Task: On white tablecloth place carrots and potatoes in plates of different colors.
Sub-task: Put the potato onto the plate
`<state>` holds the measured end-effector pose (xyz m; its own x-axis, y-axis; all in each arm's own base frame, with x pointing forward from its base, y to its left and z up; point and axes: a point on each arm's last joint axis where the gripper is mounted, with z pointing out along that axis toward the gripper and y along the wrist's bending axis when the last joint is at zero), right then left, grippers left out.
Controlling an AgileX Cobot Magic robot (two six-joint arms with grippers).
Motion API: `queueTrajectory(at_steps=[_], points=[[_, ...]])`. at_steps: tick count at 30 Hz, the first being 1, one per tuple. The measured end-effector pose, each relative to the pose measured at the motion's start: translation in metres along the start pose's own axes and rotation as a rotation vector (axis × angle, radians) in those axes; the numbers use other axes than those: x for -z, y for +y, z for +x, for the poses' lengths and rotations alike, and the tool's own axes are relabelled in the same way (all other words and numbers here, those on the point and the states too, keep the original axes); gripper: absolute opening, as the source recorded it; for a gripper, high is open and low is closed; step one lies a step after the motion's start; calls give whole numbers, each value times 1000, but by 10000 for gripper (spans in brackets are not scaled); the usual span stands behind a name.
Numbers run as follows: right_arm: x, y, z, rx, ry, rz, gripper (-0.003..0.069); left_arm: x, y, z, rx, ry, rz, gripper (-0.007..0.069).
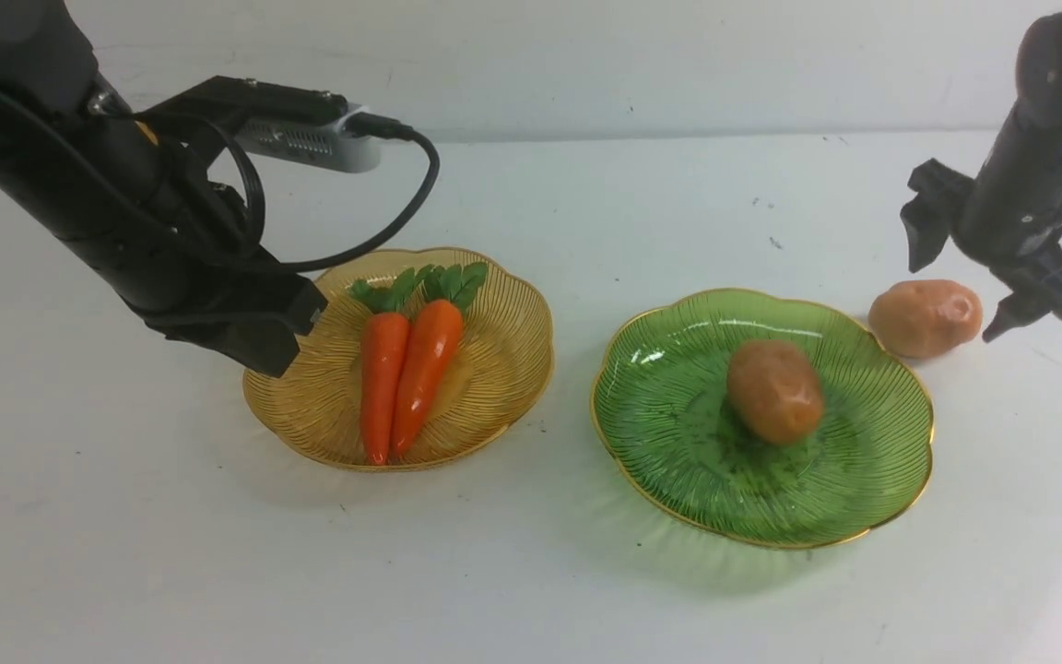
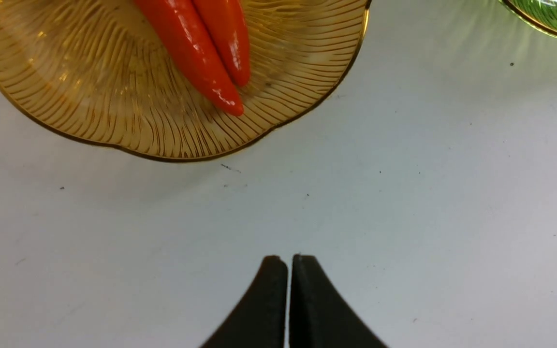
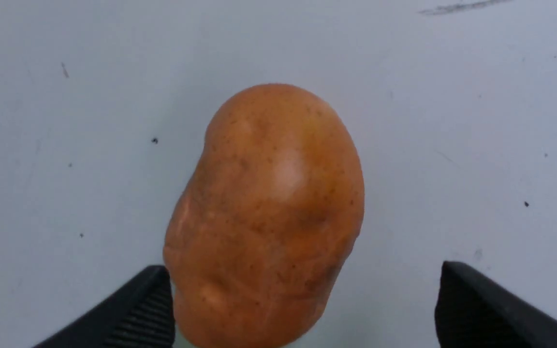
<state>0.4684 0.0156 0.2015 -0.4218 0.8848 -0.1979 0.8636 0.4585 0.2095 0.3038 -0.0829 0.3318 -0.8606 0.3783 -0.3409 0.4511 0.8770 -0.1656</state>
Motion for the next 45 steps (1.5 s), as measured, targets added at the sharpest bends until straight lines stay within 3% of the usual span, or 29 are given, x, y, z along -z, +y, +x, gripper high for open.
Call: queueTrajectory(at_steps=[5,13,17,19,22,24,25,28,29,32,34,38,45], points=[[-26,7,0,-44,-19,-54,677,0,0,0,0,0,1,-4],[-53,5,4,-35,3,-17,657,0,0,0,-5,1,1,-4],[-53,6,3,35,-5,-19,603,0,0,0,-7,0,1,-4],[-47,8,-3,140,-11,-22,550,0,0,0,-8,0,1,-4],[-35,11,-13,238,-21,-23,552,0,0,0,-8,0,1,-4],[-9,18,-30,411,-48,-35,552,0,0,0,-8,0,1,-4],[12,24,-41,535,-79,-63,552,0,0,0,-8,0,1,-4],[33,28,-46,655,-107,-115,552,0,0,0,-8,0,1,-4],[55,31,-43,754,-102,-185,552,-1,0,0,-7,1,1,-4],[75,33,-25,832,-46,-283,552,-1,0,0,-8,1,-1,-4],[77,32,-11,873,-5,-298,552,-1,0,0,-8,1,-1,-4],[49,19,51,1053,128,-175,552,-1,0,0,-8,1,-1,-4],[30,13,91,1279,77,22,552,-1,0,0,-8,1,-1,-4]])
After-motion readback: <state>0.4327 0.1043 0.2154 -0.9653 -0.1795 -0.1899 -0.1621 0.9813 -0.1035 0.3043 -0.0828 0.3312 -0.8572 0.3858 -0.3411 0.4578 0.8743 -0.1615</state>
